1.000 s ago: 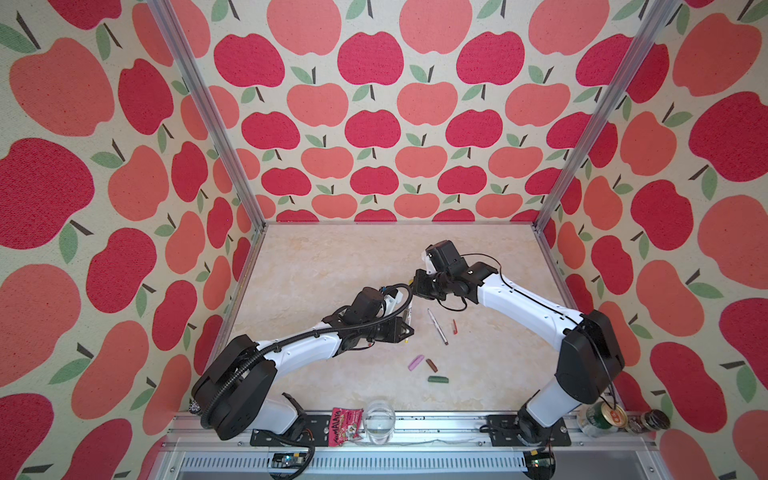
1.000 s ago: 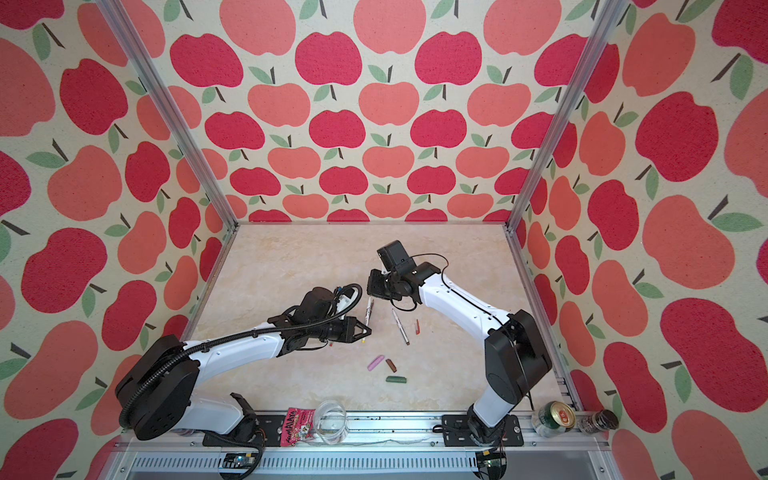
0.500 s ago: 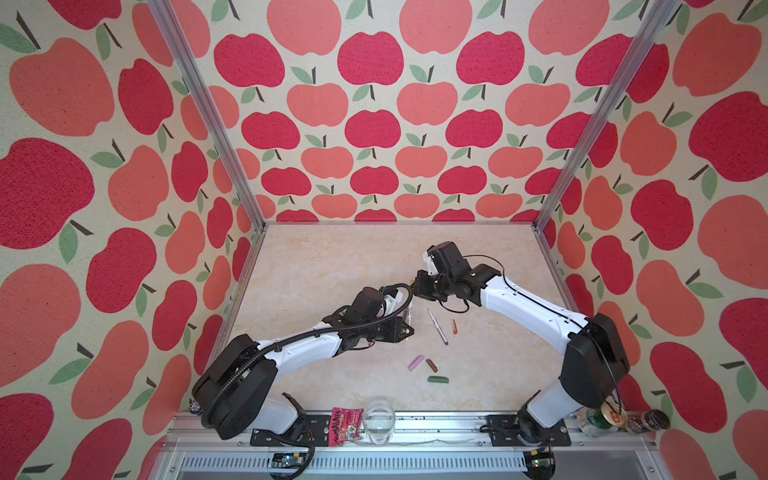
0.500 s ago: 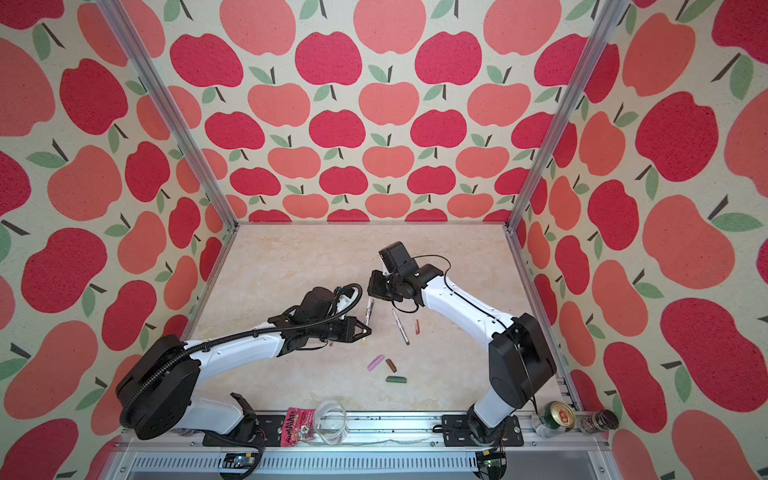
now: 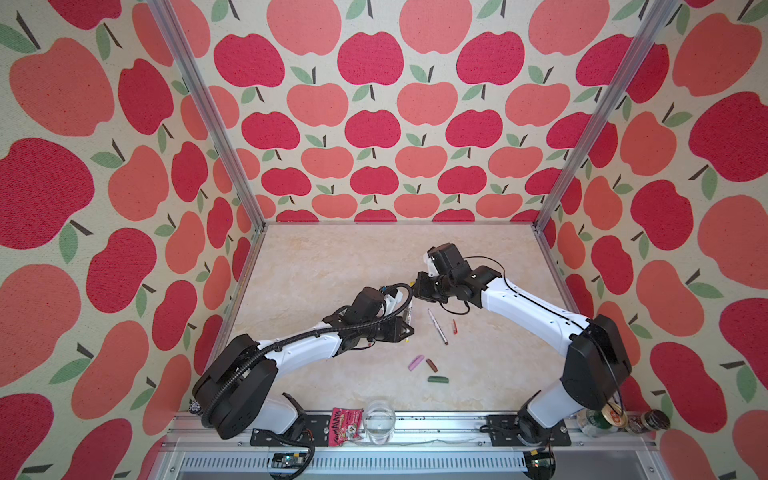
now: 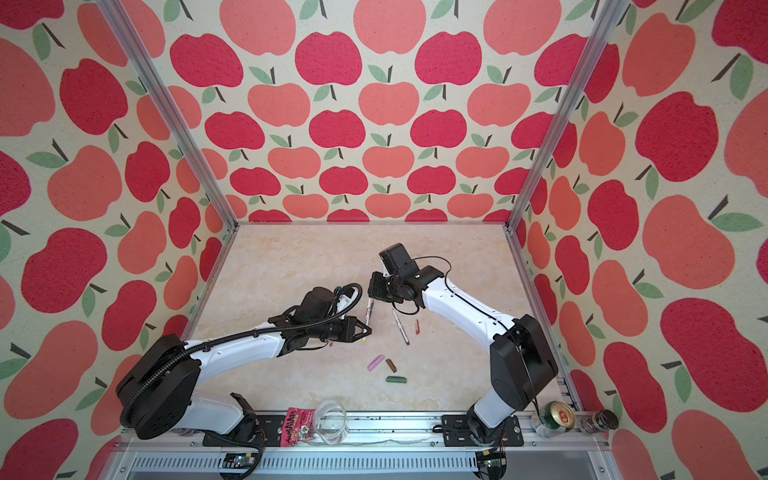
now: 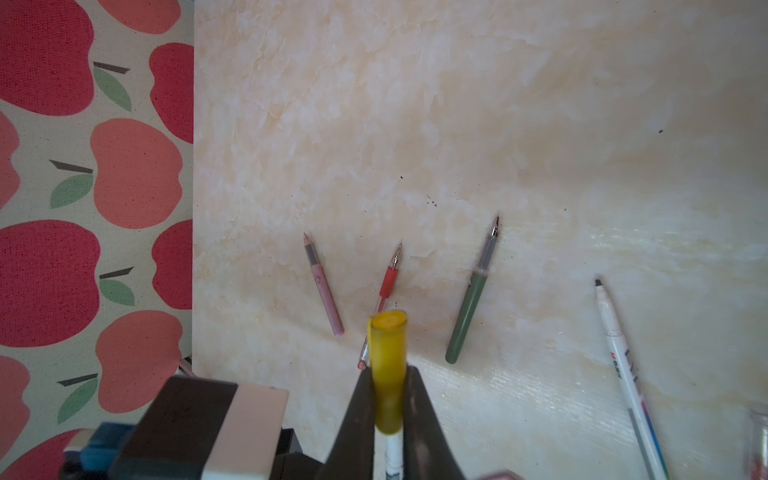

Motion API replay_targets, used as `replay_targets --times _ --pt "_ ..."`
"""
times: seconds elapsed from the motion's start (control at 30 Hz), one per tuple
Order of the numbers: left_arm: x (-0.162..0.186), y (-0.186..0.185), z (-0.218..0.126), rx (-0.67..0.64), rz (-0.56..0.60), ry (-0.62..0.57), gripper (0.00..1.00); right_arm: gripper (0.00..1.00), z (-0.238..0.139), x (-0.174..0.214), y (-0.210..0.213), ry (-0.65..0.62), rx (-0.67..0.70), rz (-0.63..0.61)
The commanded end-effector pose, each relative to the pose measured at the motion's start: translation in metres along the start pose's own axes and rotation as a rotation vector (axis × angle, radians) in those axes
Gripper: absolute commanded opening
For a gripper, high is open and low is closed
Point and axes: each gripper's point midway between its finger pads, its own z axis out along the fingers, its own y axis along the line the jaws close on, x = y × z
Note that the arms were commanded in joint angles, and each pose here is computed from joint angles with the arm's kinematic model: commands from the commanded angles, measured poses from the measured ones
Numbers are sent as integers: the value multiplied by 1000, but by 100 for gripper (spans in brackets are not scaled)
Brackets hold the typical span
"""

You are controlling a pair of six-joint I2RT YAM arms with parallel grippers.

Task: Insert the pens into the pen caps
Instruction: 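Move the yellow cap above the white marker tip with the right gripper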

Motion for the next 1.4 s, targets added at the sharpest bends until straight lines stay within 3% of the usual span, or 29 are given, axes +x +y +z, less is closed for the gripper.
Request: replay_targets --times 0.0,0.57,1.37 --pt "-12 -13 -1 28 20 -32 0 9 -3 6 0 5 7 -9" --pt "-9 -13 -1 35 21 -22 0 9 -5 -4 0 -29 10 -20" --pt "-13 -9 -3 11 16 -51 0 8 -5 11 3 -13 0 -37"
